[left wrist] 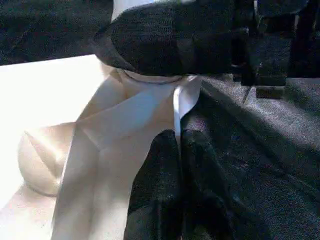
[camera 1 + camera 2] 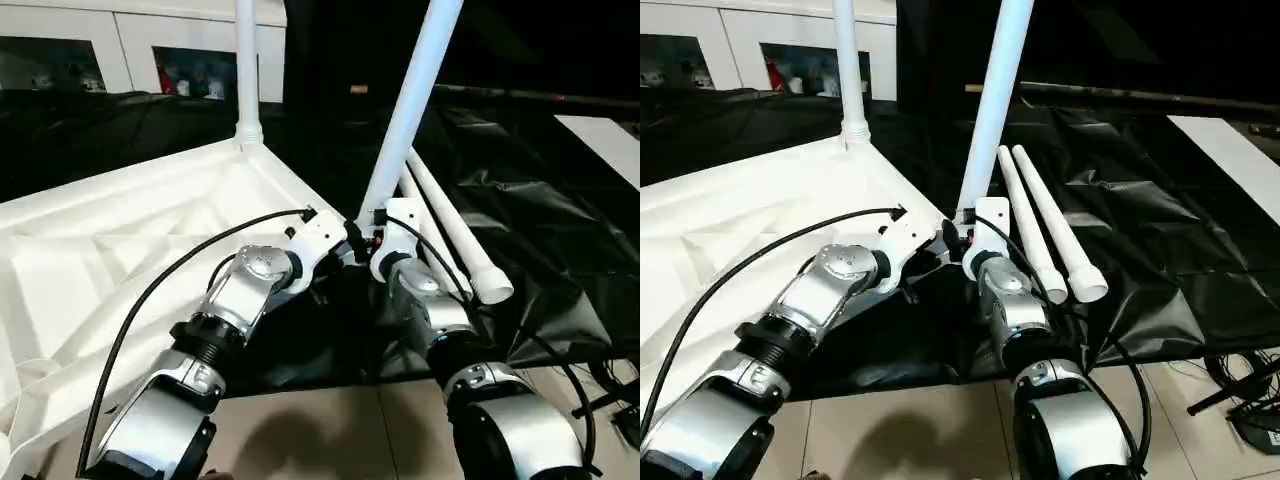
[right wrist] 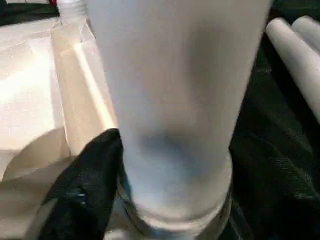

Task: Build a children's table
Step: Rotate leg to tighten

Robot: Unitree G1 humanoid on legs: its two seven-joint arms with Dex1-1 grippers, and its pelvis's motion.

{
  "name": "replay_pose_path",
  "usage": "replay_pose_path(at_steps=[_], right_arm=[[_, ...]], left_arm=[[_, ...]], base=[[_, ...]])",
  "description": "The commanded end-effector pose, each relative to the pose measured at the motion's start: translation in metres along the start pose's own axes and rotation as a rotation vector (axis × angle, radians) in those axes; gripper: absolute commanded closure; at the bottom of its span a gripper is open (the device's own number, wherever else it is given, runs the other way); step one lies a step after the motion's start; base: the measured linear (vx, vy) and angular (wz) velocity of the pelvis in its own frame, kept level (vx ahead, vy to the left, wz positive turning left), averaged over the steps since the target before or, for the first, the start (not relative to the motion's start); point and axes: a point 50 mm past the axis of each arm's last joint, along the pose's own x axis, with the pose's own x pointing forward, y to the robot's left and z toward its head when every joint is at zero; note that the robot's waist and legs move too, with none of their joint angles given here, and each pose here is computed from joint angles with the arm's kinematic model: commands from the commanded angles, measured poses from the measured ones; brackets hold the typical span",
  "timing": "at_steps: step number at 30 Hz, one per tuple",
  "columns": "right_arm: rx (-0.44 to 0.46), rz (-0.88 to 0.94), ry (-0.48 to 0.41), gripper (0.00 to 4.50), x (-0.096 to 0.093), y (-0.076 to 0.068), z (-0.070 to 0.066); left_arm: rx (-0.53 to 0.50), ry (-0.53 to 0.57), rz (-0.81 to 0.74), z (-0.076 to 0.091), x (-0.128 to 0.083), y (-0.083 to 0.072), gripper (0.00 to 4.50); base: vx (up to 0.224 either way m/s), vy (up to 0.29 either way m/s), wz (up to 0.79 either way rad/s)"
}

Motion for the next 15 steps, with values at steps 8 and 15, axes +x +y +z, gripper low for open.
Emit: replay_pose_path(at_steps=[8,15], right_arm=[[-0.219,0.356,-0.026,0.77,-0.018,-0.025,0.017],[-0.296,0.545,0.062,0.77,-0.034,-0.040,0.013]], left_arm=[[0.050,-0.057,-0.127,-0.019,-0.025,0.005,4.50],[0.099,-0.086,-0.300,-0.025,-0.044,-0.001,4.50]], base=[[0.000,0.000,0.00],[0.000,0.000,0.00]])
